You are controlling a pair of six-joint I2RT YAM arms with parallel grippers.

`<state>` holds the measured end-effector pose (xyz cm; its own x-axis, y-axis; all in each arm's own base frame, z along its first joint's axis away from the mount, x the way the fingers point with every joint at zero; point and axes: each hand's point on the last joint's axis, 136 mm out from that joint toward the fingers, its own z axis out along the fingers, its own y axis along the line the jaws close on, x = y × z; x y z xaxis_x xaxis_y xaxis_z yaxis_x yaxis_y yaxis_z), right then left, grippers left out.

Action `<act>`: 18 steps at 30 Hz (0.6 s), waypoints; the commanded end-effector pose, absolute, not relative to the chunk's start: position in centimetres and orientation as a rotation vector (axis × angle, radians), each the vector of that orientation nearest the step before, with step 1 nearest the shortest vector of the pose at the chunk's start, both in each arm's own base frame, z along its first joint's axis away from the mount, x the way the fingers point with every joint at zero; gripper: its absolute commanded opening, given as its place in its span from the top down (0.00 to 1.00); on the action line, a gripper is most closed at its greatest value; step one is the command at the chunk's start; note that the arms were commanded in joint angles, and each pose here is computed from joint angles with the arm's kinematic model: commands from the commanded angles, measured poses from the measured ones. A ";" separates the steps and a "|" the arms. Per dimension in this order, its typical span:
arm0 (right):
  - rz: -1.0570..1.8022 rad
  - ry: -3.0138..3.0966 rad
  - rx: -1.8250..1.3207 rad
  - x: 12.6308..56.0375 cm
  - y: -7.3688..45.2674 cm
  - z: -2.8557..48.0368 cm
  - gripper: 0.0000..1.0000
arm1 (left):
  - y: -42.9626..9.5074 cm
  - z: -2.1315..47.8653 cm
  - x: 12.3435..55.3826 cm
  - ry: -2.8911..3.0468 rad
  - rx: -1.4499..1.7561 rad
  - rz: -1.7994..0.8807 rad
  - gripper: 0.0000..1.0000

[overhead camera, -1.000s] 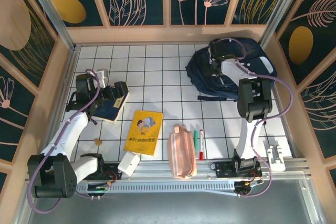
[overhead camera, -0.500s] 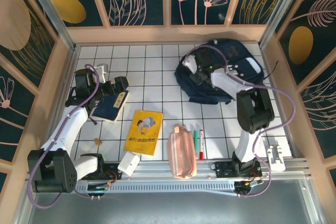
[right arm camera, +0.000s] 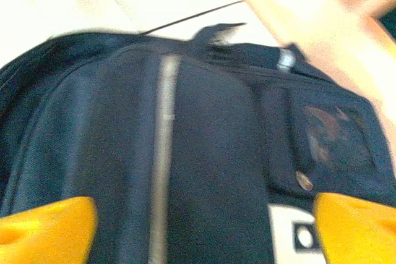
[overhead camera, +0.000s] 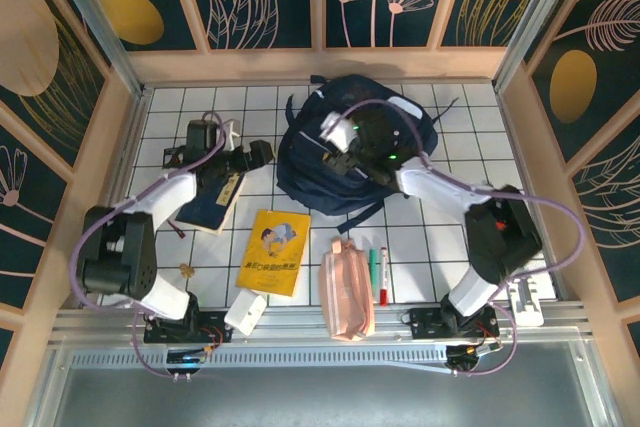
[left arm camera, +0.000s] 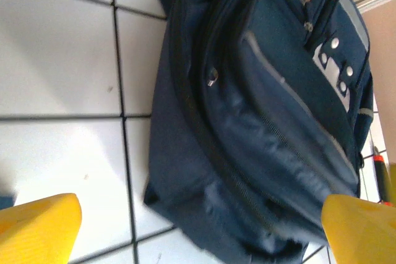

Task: Pack the student bag
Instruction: Move the student bag to the top-center of the table.

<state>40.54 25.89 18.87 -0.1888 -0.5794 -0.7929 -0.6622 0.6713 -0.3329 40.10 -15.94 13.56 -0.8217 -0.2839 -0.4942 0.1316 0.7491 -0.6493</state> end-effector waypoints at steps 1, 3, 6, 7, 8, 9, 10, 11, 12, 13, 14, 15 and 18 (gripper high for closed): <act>0.481 1.976 -0.041 41.7 17.7 24.1 0.01 | -18.7 15.1 41.9 2.356 -0.016 -0.948 0.01; 0.499 2.074 0.462 41.2 10.5 20.5 0.02 | -20.1 14.7 42.5 2.378 0.011 -0.960 0.01; 0.563 2.161 0.849 39.9 4.1 15.1 0.08 | -21.4 13.2 43.7 2.422 0.013 -0.952 0.01; 0.565 2.186 0.898 39.8 3.0 13.9 0.08 | -21.7 12.7 44.2 2.445 0.013 -0.940 0.01; 0.571 2.201 0.895 40.2 2.5 13.3 0.08 | -22.0 12.0 44.6 2.471 0.018 -0.929 0.01; 0.579 2.225 0.867 40.7 2.4 12.7 0.08 | -22.5 11.2 44.9 2.501 0.028 -0.914 0.01; 0.581 2.261 0.855 41.2 2.4 11.8 0.09 | -23.0 10.4 45.1 2.529 0.037 -0.898 0.01; 0.604 2.288 0.838 41.7 2.7 11.2 0.09 | -23.3 9.8 45.1 2.550 0.046 -0.881 0.01; 0.655 2.323 0.814 42.3 3.5 10.3 0.09 | -23.4 9.0 45.1 2.571 0.047 -0.850 0.01; 0.685 2.350 0.787 42.8 4.0 9.4 0.12 | -23.4 8.3 45.0 2.586 0.049 -0.826 0.01; 0.697 2.369 0.783 43.1 4.3 8.5 0.12 | -23.3 7.8 44.9 2.593 0.045 -0.814 0.01; 0.722 2.378 0.769 43.5 4.7 7.8 0.12 | -23.0 7.0 44.7 2.610 0.030 -0.798 0.01; 0.859 2.349 0.687 45.2 6.4 6.6 0.23 | -22.7 5.4 43.7 2.648 0.014 -0.796 0.01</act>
<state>42.68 3.89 4.64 -0.7017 0.6451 -0.3024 0.4087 0.7122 0.5707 45.66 -23.48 7.82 -0.8958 -0.1128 -0.4300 0.1656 0.8131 -0.5581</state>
